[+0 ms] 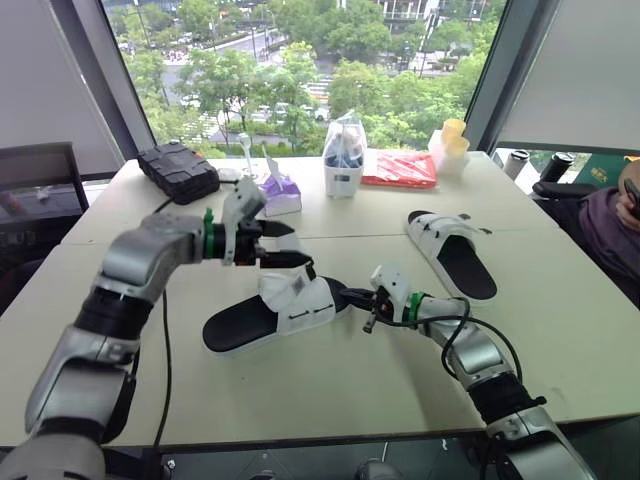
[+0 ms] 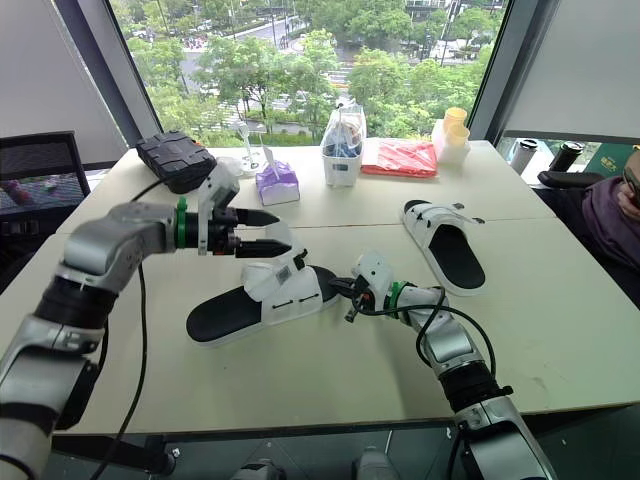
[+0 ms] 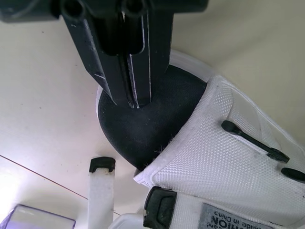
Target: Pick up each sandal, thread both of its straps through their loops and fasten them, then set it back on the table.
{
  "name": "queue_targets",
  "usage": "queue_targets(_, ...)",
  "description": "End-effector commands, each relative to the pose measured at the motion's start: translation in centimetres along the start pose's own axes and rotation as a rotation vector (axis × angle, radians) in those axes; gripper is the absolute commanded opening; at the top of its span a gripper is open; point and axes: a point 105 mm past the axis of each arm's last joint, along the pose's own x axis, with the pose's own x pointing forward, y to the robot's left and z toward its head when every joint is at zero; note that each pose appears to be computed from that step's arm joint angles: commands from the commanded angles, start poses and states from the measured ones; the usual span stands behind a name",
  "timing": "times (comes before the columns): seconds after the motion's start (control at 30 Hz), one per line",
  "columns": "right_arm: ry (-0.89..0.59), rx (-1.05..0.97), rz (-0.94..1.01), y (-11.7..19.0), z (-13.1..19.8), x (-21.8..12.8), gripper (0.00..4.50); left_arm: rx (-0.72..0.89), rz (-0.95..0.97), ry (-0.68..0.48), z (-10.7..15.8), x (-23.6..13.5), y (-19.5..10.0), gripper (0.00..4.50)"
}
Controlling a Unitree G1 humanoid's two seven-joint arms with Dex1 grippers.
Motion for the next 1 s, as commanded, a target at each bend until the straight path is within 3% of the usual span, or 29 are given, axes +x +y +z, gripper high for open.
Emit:
queue_targets(0.03, -0.022, -0.020, 0.006, 0.0, 0.8, 0.5, 0.00, -0.003, -0.034, 0.171, -1.0, 0.8, 0.4, 4.45)
queue_targets(0.2, -0.041, -0.016, -0.001, 0.0, 1.2, 0.7, 0.00, -0.090, 0.048, 0.398, -2.0, 1.2, 2.7, 4.45)
queue_targets(0.57, -0.046, -0.029, -0.004, -0.5, 1.4, 0.6, 0.00, -0.231, -0.040, 0.461, -2.2, 2.6, 2.6, 4.45)
queue_targets(0.83, -0.051, -0.023, -0.004, -0.1, 1.3, 0.7, 0.00, -0.195, -0.097, 0.508, -3.3, 4.1, 1.7, 4.45)
queue_targets(0.93, -0.053, -0.021, -0.008, 0.0, 1.4, 0.7, 0.00, -0.178, -0.080, 0.534, -4.3, 4.7, 1.9, 3.52)
queue_targets(1.0, -0.054, -0.020, -0.011, 0.0, 1.4, 0.6, 0.00, -0.176, -0.077, 0.537, -4.6, 5.0, 1.9, 2.50)
